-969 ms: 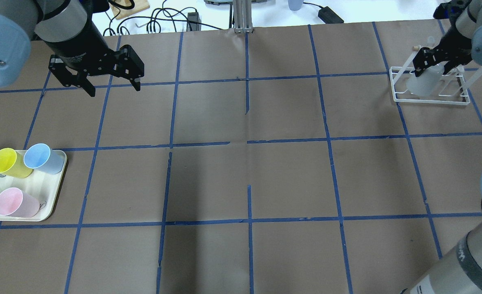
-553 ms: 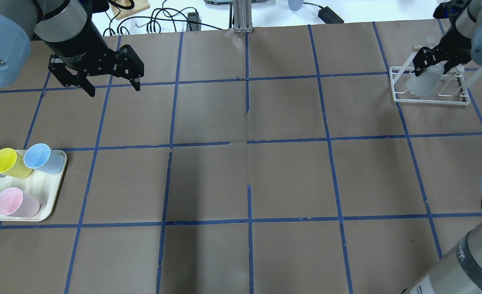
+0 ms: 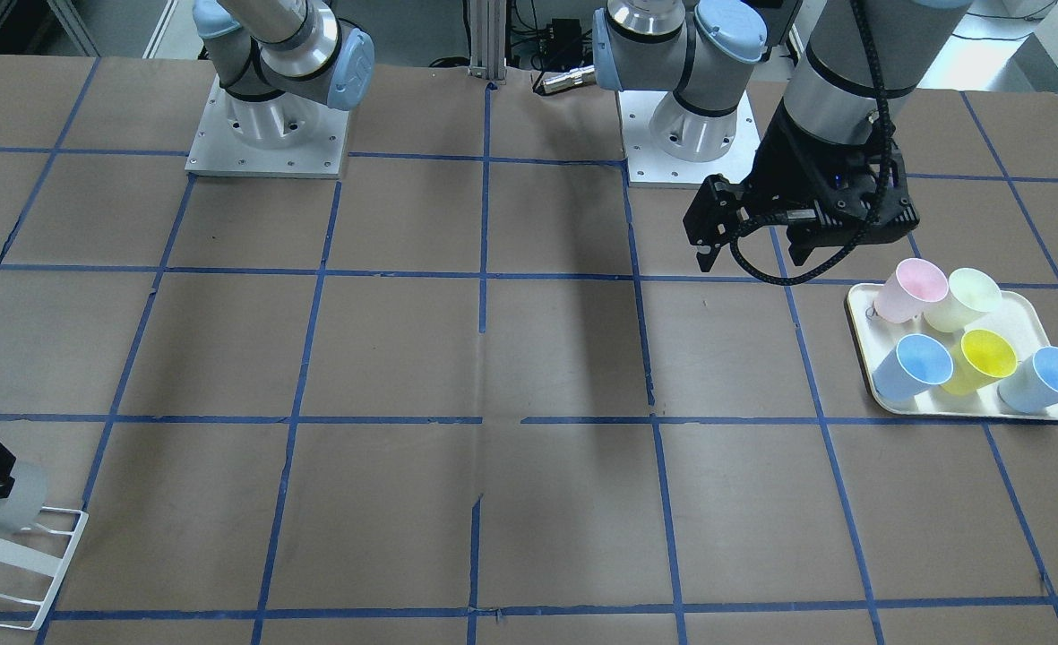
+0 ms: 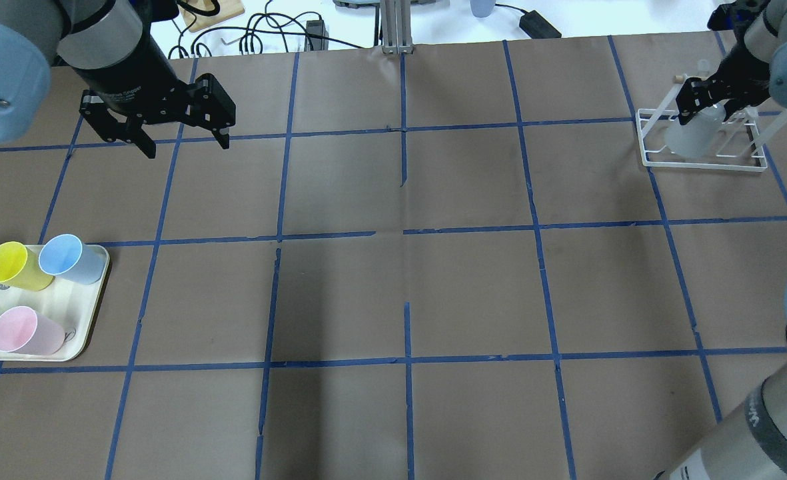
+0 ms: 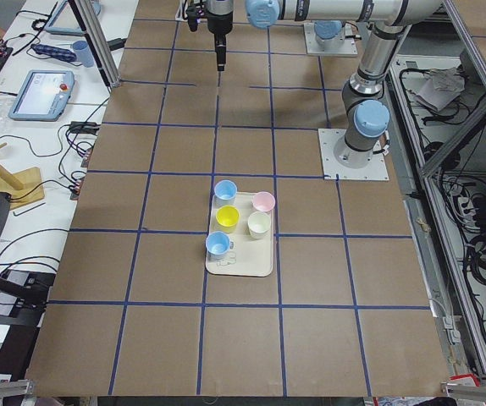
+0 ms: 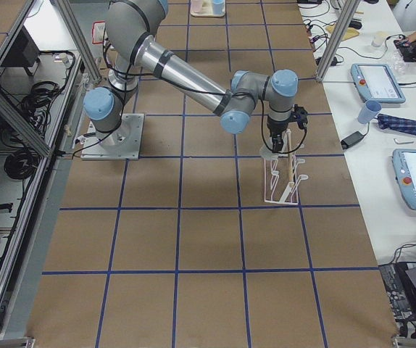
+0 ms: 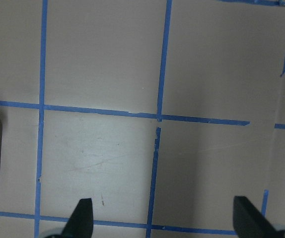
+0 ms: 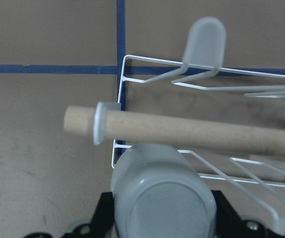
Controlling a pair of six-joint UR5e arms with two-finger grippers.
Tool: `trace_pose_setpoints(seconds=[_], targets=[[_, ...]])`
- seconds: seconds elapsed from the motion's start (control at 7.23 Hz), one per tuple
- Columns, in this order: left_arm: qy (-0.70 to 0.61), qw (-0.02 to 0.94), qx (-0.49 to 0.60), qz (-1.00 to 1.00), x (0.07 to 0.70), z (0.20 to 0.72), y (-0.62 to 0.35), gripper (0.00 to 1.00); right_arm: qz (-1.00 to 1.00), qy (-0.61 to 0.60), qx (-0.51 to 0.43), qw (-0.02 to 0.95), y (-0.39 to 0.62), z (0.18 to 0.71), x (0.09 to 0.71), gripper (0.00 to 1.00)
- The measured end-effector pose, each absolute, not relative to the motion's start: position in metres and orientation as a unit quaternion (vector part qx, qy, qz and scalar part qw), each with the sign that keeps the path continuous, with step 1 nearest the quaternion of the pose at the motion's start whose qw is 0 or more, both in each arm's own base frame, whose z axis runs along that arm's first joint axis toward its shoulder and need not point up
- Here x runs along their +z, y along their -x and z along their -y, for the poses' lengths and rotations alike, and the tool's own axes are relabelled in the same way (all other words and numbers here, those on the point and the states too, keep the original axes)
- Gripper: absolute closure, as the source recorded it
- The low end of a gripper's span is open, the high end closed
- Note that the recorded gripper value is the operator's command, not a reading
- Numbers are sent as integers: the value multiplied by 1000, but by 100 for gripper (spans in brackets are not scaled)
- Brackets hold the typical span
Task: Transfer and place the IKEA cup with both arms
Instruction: 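Close the right gripper on the white cup and lift it off the rack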
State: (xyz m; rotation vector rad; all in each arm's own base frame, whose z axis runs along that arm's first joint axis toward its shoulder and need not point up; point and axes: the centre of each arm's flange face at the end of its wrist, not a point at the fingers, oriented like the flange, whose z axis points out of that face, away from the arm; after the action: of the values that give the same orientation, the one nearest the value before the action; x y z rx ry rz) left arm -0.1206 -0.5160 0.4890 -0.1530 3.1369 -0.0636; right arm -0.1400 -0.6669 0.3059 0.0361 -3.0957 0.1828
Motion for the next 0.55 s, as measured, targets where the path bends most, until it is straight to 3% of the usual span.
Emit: trace_pose_setpoints(seconds=[0.55], targets=[[49,-2,-21,-999,490,515,121,0,998,-11,61,26,138,659,329,83]])
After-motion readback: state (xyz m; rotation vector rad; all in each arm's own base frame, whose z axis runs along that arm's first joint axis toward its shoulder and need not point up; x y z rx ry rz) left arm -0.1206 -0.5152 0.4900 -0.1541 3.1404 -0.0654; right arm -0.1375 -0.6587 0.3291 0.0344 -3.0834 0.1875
